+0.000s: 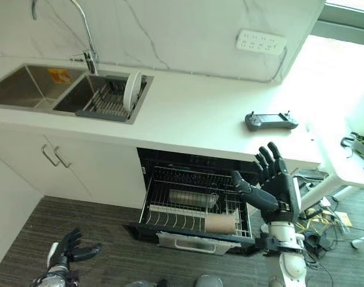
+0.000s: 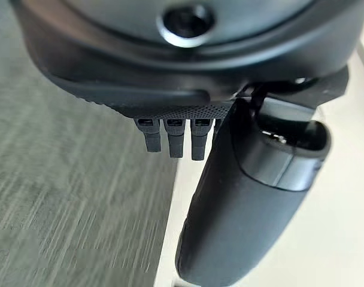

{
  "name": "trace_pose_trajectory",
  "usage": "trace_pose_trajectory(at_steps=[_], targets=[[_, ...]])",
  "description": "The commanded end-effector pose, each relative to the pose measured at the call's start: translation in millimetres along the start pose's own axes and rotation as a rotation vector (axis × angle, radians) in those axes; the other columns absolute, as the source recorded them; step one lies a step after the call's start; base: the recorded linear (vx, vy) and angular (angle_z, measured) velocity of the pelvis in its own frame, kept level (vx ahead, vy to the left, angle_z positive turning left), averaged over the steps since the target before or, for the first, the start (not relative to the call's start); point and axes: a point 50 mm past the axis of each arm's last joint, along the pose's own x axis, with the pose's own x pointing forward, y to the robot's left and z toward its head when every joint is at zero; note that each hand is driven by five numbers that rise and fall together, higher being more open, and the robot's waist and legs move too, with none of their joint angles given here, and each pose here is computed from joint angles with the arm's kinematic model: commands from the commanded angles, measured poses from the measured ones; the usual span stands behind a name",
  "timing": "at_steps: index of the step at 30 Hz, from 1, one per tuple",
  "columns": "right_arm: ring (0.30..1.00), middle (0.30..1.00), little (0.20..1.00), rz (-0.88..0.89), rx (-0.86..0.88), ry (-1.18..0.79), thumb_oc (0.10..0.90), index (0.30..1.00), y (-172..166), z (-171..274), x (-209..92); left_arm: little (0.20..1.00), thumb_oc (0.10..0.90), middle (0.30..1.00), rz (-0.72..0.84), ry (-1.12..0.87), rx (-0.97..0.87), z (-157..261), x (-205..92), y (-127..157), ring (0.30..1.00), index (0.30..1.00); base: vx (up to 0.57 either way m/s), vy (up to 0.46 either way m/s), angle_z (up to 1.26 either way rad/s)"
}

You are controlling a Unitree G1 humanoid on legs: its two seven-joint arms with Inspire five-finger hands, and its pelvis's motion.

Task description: Place the dishes in the dishwasher.

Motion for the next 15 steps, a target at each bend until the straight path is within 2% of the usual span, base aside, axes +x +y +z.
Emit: trace_pose_trajectory(at_steps=[1, 6, 9, 11, 15], targets=[[0.900, 0.900, 0.900, 0.087, 0.000, -0.297, 0.800, 0.900, 1.9, 41.6, 28.1, 0.900, 0.800, 0.900, 0.124, -0.323, -0.133, 65.4, 11.4, 22.0, 0.900, 0.900, 0.01, -0.074, 0.06], [0.900, 0.900, 0.900, 0.101, 0.015, -0.282, 0.800, 0.900, 0.1, 36.3, 28.0, 0.900, 0.800, 0.900, 0.079, -0.194, -0.136, 38.0, 12.8, 11.7, 0.900, 0.900, 0.14, -0.097, 0.13], [0.900, 0.900, 0.900, 0.092, -0.014, -0.299, 0.800, 0.900, -1.1, 41.7, 33.8, 0.900, 0.800, 0.900, -0.066, 0.021, -0.104, 0.4, 7.7, -11.4, 0.900, 0.900, -0.04, -0.022, -0.04], [0.900, 0.900, 0.900, 0.117, -0.024, -0.301, 0.800, 0.900, 5.8, 45.3, 43.6, 0.900, 0.800, 0.900, -0.155, 0.180, -0.065, -32.4, -0.8, -25.6, 0.900, 0.900, 0.09, 0.216, 0.38], [0.900, 0.900, 0.900, 0.167, -0.054, -0.331, 0.800, 0.900, 21.5, 61.6, 59.1, 0.900, 0.800, 0.900, -0.269, 0.506, -0.093, -93.3, -28.7, -50.1, 0.900, 0.900, 0.12, 0.513, -0.39]])
